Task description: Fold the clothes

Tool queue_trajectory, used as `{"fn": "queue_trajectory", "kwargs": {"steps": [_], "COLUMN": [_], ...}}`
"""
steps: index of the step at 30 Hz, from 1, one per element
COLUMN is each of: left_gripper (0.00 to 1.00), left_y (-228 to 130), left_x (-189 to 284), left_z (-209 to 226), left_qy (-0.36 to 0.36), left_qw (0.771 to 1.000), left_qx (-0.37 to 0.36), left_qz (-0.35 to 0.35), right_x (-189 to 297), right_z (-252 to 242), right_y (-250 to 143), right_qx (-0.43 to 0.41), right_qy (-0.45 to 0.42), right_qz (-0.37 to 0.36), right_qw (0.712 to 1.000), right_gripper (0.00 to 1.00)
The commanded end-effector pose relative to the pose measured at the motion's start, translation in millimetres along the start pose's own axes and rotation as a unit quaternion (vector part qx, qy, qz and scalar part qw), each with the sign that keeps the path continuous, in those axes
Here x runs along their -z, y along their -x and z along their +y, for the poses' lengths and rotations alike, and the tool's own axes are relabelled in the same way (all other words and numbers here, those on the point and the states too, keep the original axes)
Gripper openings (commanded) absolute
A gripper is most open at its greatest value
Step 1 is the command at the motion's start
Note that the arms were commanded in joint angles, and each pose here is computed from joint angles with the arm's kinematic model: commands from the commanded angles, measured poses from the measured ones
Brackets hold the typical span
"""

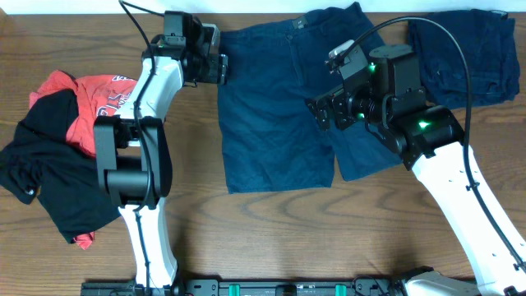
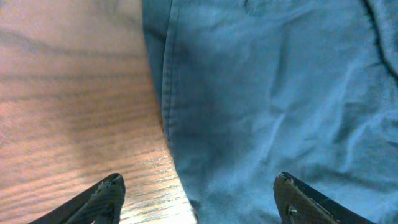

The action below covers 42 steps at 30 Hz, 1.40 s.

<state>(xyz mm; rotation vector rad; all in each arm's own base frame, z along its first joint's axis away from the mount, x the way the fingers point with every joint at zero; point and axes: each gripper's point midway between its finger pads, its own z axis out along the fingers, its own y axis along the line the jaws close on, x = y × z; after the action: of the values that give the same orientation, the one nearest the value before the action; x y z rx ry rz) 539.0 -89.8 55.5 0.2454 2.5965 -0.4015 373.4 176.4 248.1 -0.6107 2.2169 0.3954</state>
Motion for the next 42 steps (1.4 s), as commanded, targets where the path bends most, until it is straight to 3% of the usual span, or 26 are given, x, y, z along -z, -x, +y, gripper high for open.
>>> {"fn": "queue_trajectory", "kwargs": {"steps": [1,8,10,24,31,42], "left_gripper": [0.75,0.52,0.49,0.49,0.39,0.39], "left_y": [-6.2,-11.2,-15.2,-22.7,-27.1,-42.0], "left_x": [-11.8,-14.6,-17.6,-25.8,-26.3,-39.5], "left_z": [8.5,3.4,0.2,-13.7,-4.7,5.9], "left_qy": [0.009,0.005,0.004,0.003,0.029,0.060], "left_qw": [0.999,0.998,0.998,0.998,0.997,0.995], "left_qx": [0.034,0.050,0.049,0.046,0.051,0.052], "left_qz": [0.012,0.022,0.030,0.041,0.047,0.067], "right_x": [-2.2,-2.2,-2.2,-2.2,-2.1,-2.0], "right_z": [-1.1,2.0,2.4,8.5,9.8,9.8], "right_y": [-4.1,-3.6,-3.8,-6.0,-8.8,-8.7], "right_qx": [-0.007,-0.007,-0.007,-0.008,-0.010,-0.010], "right_qy": [-0.002,0.007,0.008,0.025,0.029,0.029], "right_qz": [0.007,0.006,0.006,0.010,0.015,0.015], "right_qw": [1.000,1.000,1.000,1.000,0.999,0.999], "right_gripper": [0.99,0.99,0.99,0.99,0.99,0.99]}}
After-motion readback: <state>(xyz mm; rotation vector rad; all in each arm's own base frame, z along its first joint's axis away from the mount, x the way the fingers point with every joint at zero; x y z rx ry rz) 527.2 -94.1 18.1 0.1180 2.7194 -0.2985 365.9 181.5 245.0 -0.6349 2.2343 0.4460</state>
